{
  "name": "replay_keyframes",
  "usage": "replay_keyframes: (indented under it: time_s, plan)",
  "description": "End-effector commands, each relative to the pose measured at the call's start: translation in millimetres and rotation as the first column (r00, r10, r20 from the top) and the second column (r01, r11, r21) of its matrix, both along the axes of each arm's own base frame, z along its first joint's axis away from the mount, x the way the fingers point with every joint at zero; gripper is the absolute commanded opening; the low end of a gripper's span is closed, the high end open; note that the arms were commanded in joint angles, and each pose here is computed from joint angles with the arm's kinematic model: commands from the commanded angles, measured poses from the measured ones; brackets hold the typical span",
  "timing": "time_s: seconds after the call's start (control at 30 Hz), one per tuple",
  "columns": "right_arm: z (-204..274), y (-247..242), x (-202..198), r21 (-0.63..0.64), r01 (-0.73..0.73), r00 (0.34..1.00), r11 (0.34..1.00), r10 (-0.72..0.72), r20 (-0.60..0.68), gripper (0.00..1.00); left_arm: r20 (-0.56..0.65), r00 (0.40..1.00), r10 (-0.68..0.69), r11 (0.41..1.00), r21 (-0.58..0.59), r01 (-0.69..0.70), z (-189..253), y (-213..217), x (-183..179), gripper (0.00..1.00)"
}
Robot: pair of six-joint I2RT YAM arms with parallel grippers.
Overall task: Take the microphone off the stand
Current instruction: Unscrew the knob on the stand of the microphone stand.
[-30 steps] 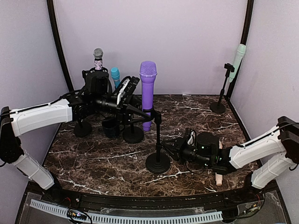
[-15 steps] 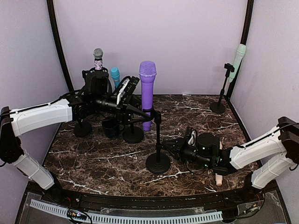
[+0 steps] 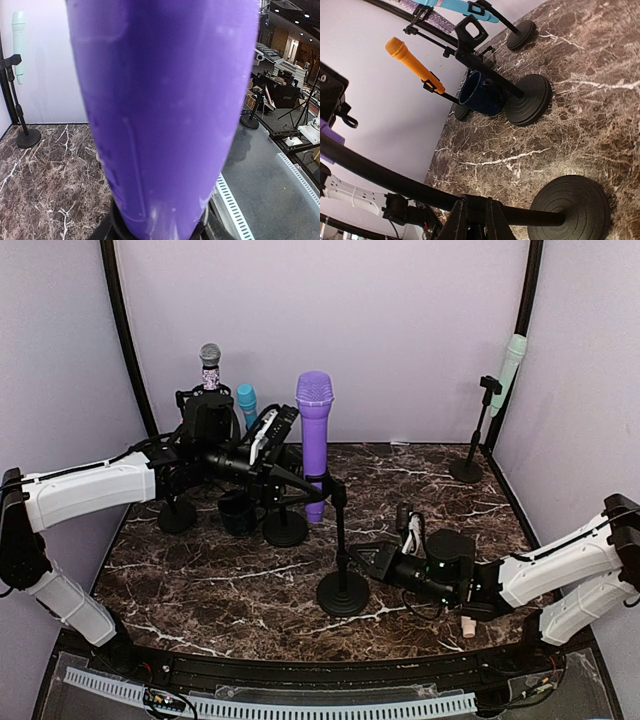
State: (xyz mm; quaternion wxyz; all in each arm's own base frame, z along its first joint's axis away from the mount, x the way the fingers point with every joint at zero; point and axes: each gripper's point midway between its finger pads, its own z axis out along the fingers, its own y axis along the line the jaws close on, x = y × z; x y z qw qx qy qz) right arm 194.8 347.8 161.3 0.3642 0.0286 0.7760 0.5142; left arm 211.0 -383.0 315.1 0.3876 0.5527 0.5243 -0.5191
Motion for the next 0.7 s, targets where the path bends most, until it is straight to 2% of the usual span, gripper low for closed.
replay_keyframes:
  time_s: [0.0, 0.17, 0.4, 0.43, 0.5, 0.67]
  plan:
    - [41, 11, -6, -0.027, -0.054, 0.971, 0.998, 0.059, 0.230, 0.00, -0.135, 0.991, 0.026, 0.991, 0.137, -0.007, -50, 4, 0, 0.00]
    - [38, 28, -18, -0.175, -0.111, 0.931, 0.978, 0.164, 0.326, 0.00, -0.136, 0.990, 0.024, 0.990, 0.140, -0.005, -51, 4, -1, 0.00]
    - [35, 37, -26, -0.310, -0.149, 0.893, 0.939, 0.262, 0.365, 0.05, -0.139, 0.990, 0.022, 0.989, 0.145, -0.002, -53, 5, -1, 0.00]
    - [38, 36, -26, -0.309, -0.147, 0.893, 0.940, 0.261, 0.368, 0.09, -0.139, 0.990, 0.023, 0.989, 0.146, -0.003, -53, 5, -1, 0.00]
    - [41, 33, -26, -0.307, -0.140, 0.892, 0.941, 0.254, 0.373, 0.22, -0.140, 0.990, 0.022, 0.989, 0.148, -0.001, -54, 5, -2, 0.00]
    - [53, 22, -27, -0.276, -0.128, 0.892, 0.953, 0.232, 0.388, 0.59, -0.139, 0.990, 0.023, 0.989, 0.151, -0.002, -55, 5, -1, 0.00]
